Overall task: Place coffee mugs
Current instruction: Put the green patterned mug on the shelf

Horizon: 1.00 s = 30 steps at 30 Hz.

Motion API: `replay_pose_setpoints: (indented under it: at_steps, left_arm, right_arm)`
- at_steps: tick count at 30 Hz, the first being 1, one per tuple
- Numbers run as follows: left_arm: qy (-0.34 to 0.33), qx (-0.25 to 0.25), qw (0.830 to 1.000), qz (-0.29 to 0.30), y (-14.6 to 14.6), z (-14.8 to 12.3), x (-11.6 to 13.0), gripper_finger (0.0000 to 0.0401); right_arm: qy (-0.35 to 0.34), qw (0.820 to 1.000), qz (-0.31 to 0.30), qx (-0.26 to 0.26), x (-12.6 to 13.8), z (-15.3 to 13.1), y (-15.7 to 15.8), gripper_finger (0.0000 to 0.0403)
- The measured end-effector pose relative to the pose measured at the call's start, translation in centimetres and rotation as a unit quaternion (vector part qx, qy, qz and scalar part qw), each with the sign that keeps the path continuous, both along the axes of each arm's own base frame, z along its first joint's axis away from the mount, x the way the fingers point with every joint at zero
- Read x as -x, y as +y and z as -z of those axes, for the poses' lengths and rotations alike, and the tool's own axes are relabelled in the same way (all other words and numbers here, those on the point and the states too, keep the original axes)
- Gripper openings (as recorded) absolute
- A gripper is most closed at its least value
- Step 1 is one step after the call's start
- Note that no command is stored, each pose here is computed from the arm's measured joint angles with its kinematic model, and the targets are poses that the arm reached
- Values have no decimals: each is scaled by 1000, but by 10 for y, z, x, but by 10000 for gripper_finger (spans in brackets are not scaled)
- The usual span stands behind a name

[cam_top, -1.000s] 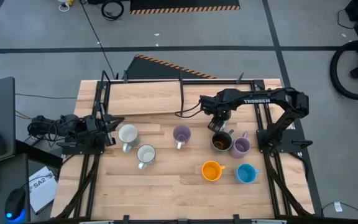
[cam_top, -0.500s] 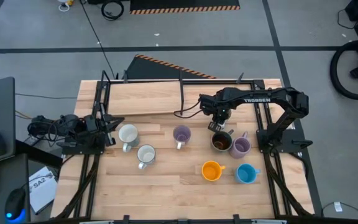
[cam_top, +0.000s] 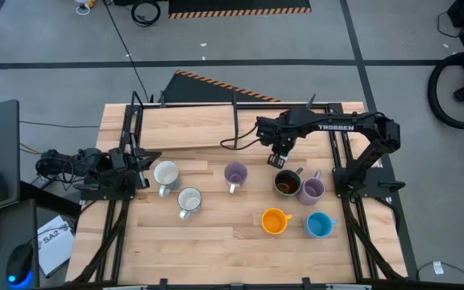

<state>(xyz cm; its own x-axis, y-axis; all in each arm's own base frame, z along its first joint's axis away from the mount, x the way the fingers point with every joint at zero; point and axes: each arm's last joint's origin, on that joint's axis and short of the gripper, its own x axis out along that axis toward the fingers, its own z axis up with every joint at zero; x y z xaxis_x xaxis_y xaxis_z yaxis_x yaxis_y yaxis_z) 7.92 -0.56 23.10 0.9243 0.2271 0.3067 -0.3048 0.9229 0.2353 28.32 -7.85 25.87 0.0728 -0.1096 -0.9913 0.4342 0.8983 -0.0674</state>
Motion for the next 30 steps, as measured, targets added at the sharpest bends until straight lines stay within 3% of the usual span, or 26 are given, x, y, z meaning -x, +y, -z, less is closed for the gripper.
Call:
replay_pose_setpoints:
  at_steps: [10, 22, 26, 30]
  left_arm:
    - [-2, 0, 1000, 0, 0, 0, 0, 21]
    - [-4, 1, 1000, 0, 0, -1, 0, 21]
    - [-4, 1, 1000, 0, 0, -1, 0, 21]
    - [-4, 1, 1000, 0, 0, -1, 0, 21]
  right_arm:
    - [-4, 993, -121, -9, 0, 2, -8, 32]
    - [17, 984, -180, -8, 8, 16, -18, 33]
    - [19, 988, -155, -14, 13, 16, -27, 33]
    - [6, 998, -60, -12, 18, 16, -44, 34]
